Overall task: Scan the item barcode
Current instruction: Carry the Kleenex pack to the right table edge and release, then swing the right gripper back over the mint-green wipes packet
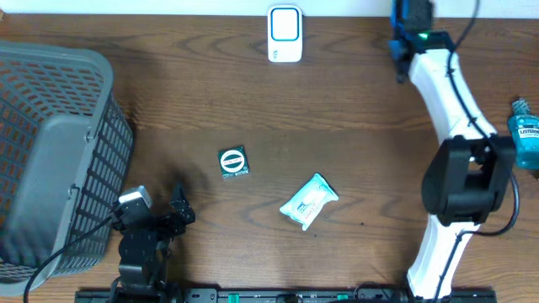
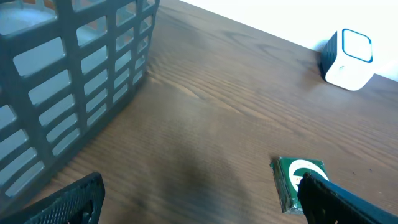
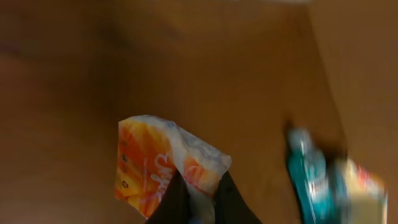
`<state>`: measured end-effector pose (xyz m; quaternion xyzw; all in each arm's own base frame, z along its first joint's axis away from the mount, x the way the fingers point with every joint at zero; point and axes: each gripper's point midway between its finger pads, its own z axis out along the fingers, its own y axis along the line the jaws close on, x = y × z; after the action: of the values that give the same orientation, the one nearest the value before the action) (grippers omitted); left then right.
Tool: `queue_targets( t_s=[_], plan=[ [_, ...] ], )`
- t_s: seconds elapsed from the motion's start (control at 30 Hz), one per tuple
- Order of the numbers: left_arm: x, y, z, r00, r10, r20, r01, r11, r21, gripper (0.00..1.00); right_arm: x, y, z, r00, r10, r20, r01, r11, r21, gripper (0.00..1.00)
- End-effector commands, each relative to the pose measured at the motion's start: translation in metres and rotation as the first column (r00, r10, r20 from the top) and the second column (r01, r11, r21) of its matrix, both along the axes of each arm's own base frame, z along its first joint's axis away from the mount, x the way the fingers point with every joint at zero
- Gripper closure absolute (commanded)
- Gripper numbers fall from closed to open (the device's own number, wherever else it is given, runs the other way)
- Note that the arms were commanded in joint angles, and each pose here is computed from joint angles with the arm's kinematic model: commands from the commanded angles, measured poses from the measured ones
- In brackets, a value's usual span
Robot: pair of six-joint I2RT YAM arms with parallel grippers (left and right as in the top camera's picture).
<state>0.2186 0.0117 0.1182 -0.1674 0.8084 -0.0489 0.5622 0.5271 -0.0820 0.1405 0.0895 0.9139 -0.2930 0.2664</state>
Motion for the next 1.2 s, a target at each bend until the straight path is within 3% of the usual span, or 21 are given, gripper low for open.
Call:
queue_targets(
  t_s=[0.0,0.1,0.2,0.3,0.43,0.5,0.53,0.57,0.7,0.8,0.93,1.07,1.17],
  plan=[
    [-0.002,0.003,-0.010,0.999,0.016,-0.030,-0.016,1.000,0.010,0.02,-0.037,-0.053,-0.044,0.963,-0.270,-0.006,0.270,0.962,0.024,0.99],
    [-0.002,0.003,-0.010,0.999,0.016,-0.030,-0.016,1.000,0.010,0.02,-0.076,-0.090,-0.073,0.886,-0.464,0.002,0.464,0.885,0.046,0.99],
    [-0.002,0.003,-0.010,0.999,0.016,-0.030,-0.016,1.000,0.010,0.02,-0.120,-0.127,-0.091,0.745,-0.663,0.071,0.663,0.748,0.031,0.99],
    [-0.002,0.003,-0.010,0.999,0.016,-0.030,-0.016,1.000,0.010,0.02,-0.144,-0.151,-0.096,0.665,-0.740,0.101,0.742,0.670,0.024,0.99],
    [-0.002,0.003,-0.010,0.999,0.016,-0.030,-0.016,1.000,0.010,0.02,-0.156,-0.169,-0.094,0.628,-0.771,0.102,0.774,0.633,0.026,0.99],
    [-0.002,0.003,-0.010,0.999,0.016,-0.030,-0.016,1.000,0.010,0.02,-0.163,-0.173,-0.090,0.617,-0.781,0.093,0.783,0.621,0.021,0.75],
    [-0.002,0.003,-0.010,0.999,0.016,-0.030,-0.016,1.000,0.010,0.02,-0.165,-0.174,-0.087,0.608,-0.788,0.099,0.790,0.613,0.026,0.53],
    [-0.002,0.003,-0.010,0.999,0.016,-0.030,-0.016,1.000,0.010,0.02,-0.166,-0.174,-0.084,0.595,-0.796,0.108,0.798,0.602,0.034,0.01],
    [-0.002,0.003,-0.010,0.999,0.016,-0.030,-0.016,1.000,0.010,0.02,-0.166,-0.165,-0.065,0.565,-0.816,0.121,0.805,0.578,0.137,0.01],
    [-0.002,0.003,-0.010,0.999,0.016,-0.030,-0.016,1.000,0.010,0.02,-0.152,-0.144,-0.041,0.598,-0.796,0.096,0.742,0.595,0.308,0.01],
    [-0.002,0.003,-0.010,0.999,0.016,-0.030,-0.016,1.000,0.010,0.02,-0.127,-0.082,-0.001,0.755,-0.655,0.029,0.514,0.617,0.596,0.01],
    [-0.002,0.003,-0.010,0.999,0.016,-0.030,-0.016,1.000,0.010,0.02,-0.117,0.021,0.044,0.945,-0.326,-0.002,0.165,0.473,0.866,0.01],
    [-0.002,0.003,-0.010,0.999,0.016,-0.030,-0.016,1.000,0.010,0.02,-0.129,0.082,0.069,0.994,-0.111,0.016,0.023,0.338,0.941,0.01]
  ],
)
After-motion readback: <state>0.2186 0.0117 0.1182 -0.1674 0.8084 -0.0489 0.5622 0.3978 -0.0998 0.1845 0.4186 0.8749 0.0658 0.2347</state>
